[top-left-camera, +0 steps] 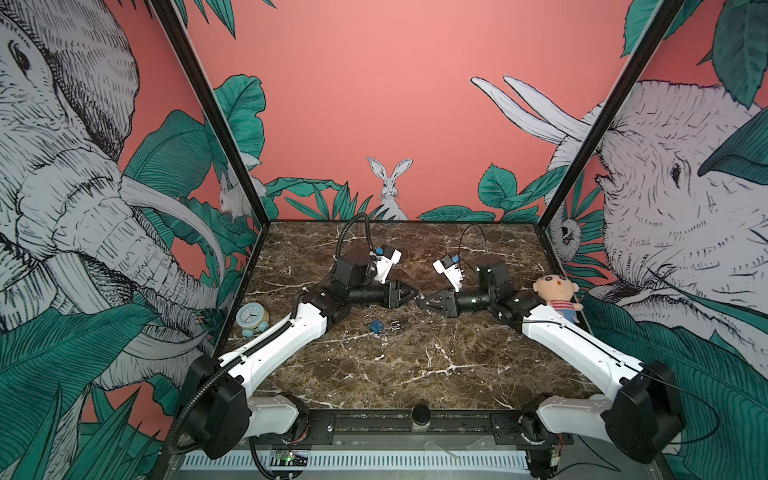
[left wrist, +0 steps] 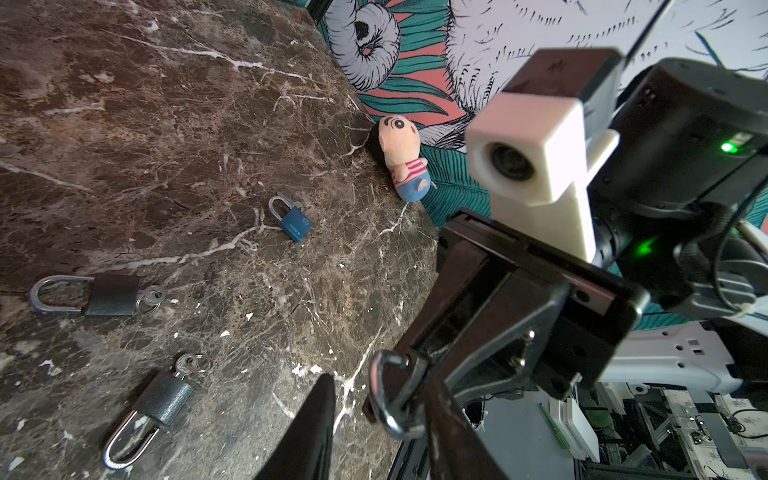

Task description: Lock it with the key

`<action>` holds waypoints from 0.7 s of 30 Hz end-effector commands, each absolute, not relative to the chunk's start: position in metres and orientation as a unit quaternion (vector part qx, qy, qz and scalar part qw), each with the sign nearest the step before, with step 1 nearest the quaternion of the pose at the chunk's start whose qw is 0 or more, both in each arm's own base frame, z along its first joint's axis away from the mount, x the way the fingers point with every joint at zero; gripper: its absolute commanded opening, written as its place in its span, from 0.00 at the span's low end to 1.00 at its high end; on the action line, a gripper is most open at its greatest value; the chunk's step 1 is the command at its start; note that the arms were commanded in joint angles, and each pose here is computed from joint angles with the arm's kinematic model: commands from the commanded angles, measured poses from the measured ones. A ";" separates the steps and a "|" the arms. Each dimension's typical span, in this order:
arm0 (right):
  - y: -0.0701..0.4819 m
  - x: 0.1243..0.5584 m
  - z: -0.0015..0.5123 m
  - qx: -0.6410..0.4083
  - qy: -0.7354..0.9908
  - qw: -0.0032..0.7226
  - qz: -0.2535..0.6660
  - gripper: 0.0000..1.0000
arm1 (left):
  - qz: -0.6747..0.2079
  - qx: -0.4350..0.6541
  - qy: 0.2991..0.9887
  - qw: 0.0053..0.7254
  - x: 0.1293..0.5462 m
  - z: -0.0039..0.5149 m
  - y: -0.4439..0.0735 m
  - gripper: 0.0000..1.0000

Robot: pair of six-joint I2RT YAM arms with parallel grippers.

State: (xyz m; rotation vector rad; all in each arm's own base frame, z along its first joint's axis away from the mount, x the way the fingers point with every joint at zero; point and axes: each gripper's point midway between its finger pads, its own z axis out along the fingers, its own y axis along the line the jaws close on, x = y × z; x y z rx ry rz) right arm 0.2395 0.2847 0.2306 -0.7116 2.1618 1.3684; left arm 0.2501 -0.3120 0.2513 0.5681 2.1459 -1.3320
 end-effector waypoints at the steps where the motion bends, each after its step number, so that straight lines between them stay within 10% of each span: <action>1: 0.288 0.241 0.261 -0.278 0.763 0.267 0.520 0.00 | -0.494 0.213 0.794 0.284 0.246 0.256 -0.305 0.38; 21: 0.286 0.239 0.269 -0.282 0.755 0.259 0.533 0.00 | -0.512 0.200 0.781 0.297 0.254 0.266 -0.298 0.38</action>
